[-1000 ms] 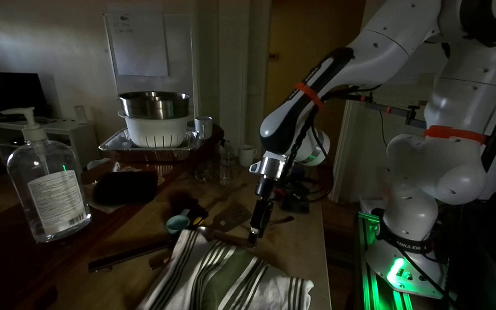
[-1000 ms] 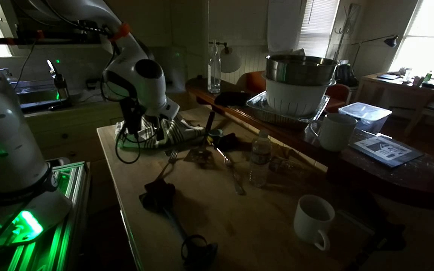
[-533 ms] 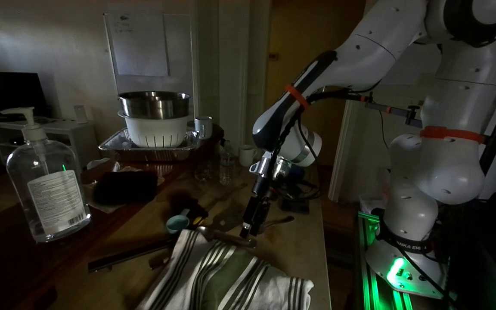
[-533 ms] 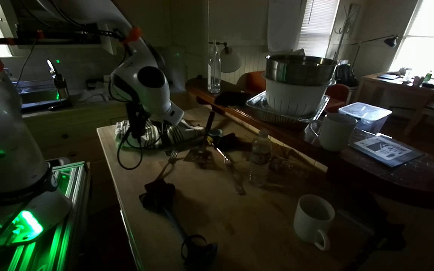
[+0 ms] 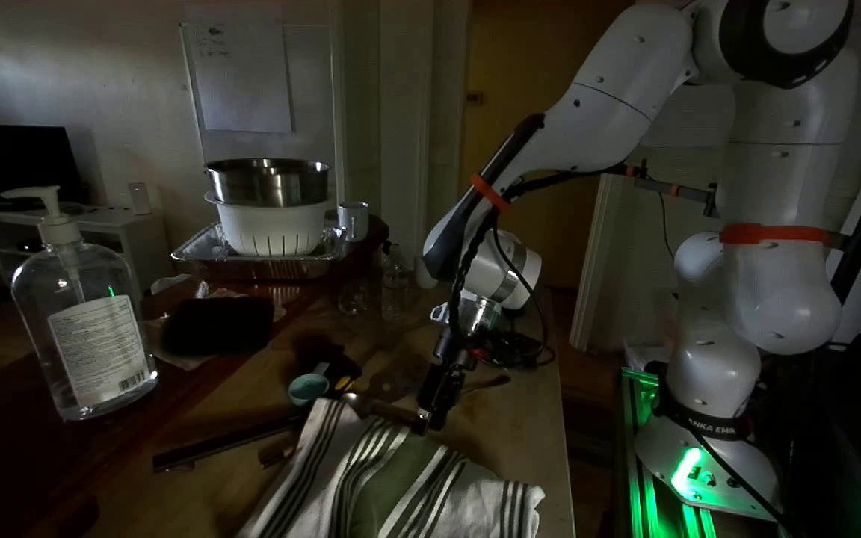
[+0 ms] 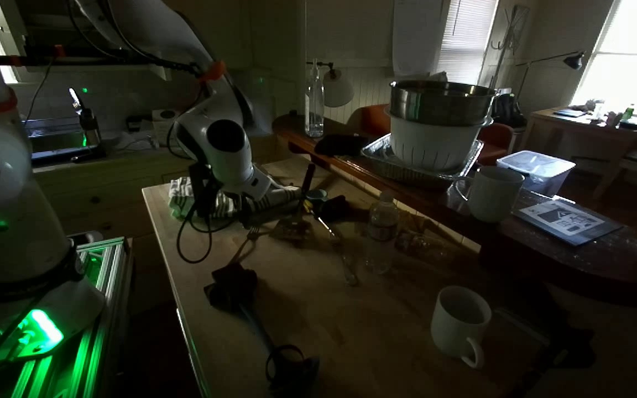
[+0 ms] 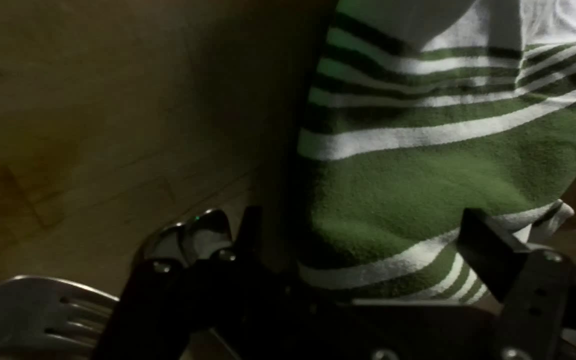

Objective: Fold the towel

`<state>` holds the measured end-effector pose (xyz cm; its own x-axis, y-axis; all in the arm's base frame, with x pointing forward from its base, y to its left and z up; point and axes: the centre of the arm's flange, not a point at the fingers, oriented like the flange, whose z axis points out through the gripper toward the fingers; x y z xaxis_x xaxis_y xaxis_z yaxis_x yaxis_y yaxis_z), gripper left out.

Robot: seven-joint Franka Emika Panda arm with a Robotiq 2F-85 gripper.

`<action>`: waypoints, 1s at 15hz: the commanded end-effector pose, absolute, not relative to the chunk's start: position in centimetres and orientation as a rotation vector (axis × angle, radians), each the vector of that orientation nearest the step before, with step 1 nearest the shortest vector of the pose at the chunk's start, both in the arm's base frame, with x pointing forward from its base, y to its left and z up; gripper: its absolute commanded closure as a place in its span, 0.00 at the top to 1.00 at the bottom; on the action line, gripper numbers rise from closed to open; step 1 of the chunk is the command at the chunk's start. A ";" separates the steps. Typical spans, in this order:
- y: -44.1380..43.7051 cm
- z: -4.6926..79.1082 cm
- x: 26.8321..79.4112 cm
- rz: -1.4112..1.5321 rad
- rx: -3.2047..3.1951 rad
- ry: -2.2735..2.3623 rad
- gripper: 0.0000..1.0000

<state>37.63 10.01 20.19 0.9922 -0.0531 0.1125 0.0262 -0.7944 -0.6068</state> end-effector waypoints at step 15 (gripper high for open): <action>13.3 16.5 36.2 -0.151 -2.473 -0.092 0.08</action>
<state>36.66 12.67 17.63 0.9911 0.0169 0.1318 0.0959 -0.7774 -0.6216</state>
